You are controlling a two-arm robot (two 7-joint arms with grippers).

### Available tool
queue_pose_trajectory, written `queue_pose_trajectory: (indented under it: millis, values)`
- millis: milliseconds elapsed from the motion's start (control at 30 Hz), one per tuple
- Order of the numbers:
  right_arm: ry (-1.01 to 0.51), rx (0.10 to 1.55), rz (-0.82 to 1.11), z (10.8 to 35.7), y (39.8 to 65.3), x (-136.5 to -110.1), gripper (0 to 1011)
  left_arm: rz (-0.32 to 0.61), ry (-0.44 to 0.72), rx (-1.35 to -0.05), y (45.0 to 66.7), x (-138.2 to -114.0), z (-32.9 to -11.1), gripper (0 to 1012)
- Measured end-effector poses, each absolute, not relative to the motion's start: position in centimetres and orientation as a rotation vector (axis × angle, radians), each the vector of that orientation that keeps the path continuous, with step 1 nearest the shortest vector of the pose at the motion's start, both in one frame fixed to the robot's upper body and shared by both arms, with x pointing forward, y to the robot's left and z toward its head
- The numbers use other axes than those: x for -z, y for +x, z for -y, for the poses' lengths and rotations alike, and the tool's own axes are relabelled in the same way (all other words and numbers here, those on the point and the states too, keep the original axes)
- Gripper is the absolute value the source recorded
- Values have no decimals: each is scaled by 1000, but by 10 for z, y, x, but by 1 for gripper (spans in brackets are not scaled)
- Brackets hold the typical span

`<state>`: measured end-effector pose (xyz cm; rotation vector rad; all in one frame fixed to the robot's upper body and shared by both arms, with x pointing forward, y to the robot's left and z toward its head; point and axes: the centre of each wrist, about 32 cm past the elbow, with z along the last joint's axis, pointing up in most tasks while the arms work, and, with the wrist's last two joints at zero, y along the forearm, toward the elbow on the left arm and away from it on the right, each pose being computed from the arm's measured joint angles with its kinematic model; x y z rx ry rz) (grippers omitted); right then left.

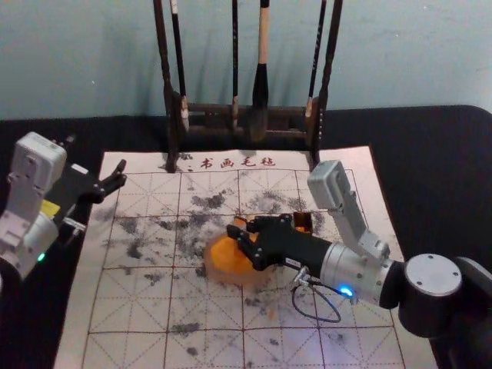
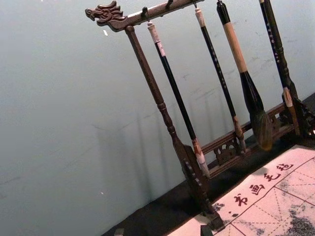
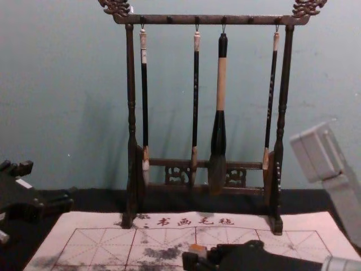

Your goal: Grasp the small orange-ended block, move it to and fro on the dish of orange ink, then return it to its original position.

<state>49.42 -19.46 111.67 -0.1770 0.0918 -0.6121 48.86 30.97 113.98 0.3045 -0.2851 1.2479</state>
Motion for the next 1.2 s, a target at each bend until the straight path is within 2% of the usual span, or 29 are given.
queue_pose_trajectory:
  millis: [667,1200]
  values:
    - [-169,621,-75,173,510,-1114,107,285,305,-1248,489,-1140,-310,1001]
    - [-180,668,-60,189,512,-1117,107,285,304,-1248,489,-1140,-310,1001]
